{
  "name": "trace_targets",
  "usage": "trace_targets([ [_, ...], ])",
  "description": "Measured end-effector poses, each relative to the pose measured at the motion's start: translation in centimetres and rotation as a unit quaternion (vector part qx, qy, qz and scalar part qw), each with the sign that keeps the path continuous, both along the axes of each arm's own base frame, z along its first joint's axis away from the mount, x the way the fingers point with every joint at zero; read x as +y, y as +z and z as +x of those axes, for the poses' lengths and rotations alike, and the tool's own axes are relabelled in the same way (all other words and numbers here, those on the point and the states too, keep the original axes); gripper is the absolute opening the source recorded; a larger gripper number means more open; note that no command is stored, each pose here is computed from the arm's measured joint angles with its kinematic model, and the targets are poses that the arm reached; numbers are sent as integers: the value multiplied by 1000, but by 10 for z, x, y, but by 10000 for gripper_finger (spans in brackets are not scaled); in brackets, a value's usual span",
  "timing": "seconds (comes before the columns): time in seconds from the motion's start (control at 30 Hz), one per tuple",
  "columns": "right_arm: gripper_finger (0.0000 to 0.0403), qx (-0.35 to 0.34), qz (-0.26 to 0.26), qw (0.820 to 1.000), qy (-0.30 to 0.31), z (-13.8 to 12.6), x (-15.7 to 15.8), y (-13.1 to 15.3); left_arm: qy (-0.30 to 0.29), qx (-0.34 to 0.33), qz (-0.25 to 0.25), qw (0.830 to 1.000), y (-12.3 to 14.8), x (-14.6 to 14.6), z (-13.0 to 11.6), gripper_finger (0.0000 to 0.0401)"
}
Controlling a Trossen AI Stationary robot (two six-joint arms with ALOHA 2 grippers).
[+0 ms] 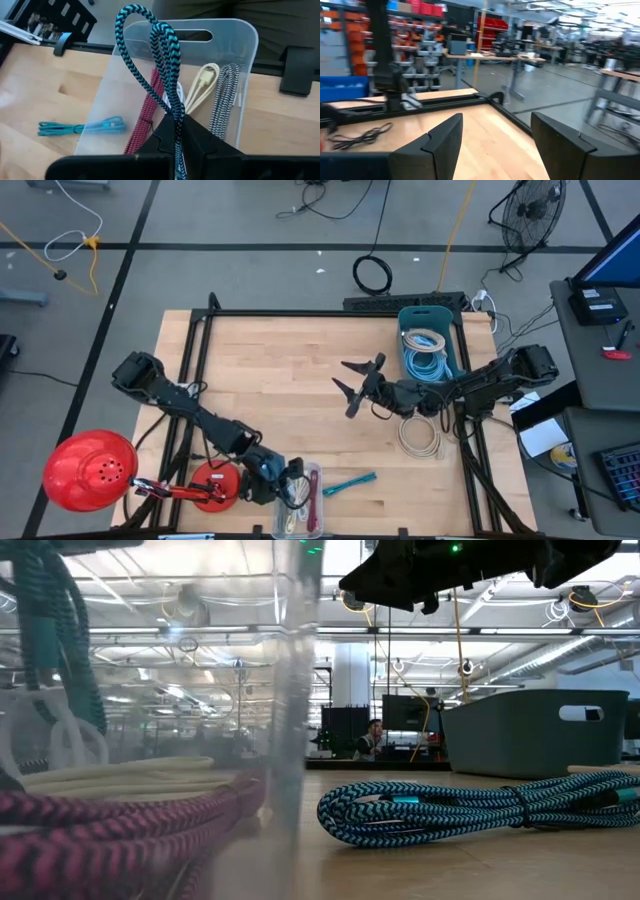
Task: Pick & Place USB Port
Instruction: Put the top blue charger cable into the transparent bin
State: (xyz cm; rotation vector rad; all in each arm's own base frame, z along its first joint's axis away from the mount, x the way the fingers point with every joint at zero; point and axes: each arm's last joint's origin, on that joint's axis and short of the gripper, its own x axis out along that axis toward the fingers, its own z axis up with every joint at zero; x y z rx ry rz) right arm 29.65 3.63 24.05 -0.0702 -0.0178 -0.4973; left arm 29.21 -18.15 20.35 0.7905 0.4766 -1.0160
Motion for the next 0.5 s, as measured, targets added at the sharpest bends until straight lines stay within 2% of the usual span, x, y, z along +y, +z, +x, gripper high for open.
trace_targets([
  [0.3, 226, 1, -1, 1000, 1, 0, 0, 0, 1, -14, -19, 1000, 2, -6, 2, 19],
  [0.5, 226, 1, -1, 1000, -2, 0, -2, 0, 11, 18, -35, 999, -7, -7, 4, 26],
])
